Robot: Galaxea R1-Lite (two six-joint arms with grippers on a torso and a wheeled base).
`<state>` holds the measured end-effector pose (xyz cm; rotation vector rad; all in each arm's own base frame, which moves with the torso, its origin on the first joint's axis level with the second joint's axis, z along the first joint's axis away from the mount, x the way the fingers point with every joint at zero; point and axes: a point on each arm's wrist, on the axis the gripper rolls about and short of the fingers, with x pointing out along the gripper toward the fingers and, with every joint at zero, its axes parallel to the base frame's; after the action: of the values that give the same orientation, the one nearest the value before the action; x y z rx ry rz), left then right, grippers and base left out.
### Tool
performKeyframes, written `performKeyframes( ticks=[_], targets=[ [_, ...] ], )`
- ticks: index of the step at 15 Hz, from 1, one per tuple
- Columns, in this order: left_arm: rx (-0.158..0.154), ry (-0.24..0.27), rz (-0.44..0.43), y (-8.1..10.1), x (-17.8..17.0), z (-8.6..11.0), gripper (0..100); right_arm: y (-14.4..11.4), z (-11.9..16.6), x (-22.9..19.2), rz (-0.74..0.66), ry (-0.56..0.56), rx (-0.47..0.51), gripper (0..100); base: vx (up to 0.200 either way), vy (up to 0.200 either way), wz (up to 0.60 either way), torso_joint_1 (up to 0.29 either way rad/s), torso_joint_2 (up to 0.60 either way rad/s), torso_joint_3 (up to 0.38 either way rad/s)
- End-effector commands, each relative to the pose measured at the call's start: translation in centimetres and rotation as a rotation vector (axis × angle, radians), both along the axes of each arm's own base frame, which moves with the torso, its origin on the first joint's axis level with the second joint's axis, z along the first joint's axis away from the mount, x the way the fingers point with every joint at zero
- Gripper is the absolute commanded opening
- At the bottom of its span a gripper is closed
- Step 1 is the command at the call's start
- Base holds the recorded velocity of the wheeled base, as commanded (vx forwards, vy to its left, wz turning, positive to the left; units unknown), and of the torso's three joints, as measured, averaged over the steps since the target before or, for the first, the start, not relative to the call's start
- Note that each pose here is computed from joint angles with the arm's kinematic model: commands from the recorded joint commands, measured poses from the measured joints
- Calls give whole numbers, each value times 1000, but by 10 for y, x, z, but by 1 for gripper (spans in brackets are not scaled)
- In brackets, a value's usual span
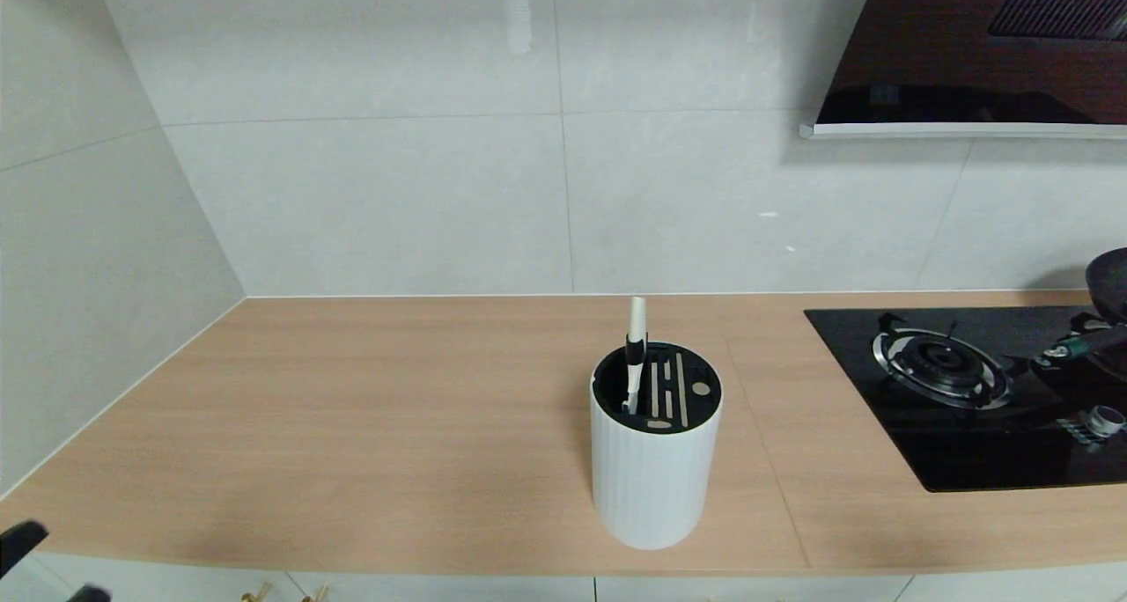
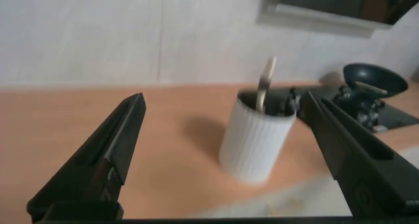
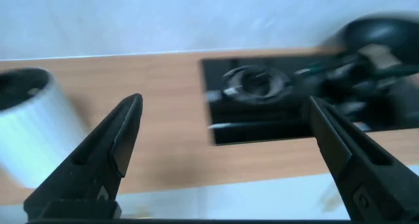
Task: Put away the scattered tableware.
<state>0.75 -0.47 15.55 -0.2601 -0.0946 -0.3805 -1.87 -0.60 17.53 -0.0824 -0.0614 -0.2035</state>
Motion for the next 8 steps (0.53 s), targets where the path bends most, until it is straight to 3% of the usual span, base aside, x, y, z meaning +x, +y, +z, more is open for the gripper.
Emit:
performKeyframes(
  ticks=[1, 5, 7, 8],
  targets=[
    [-49, -135, 119, 6, -37, -14, 100, 1, -10, -32, -81, -154, -32, 100, 0, 0, 0, 0, 0, 0],
    [-35, -183, 233, 2, -43, -27, 100, 0, -18, -30, -182, -161, -10, 100, 0, 0, 0, 0, 0, 0],
    [-10, -146, 282, 3, -37, -46, 100, -1, -26, -25, -229, -151, -1, 100, 0, 0, 0, 0, 0, 0],
    [-6, -129, 349, 4, -34, -53, 100, -2, -33, -21, -261, -147, 3, 100, 0, 0, 0, 0, 0, 0]
  ],
)
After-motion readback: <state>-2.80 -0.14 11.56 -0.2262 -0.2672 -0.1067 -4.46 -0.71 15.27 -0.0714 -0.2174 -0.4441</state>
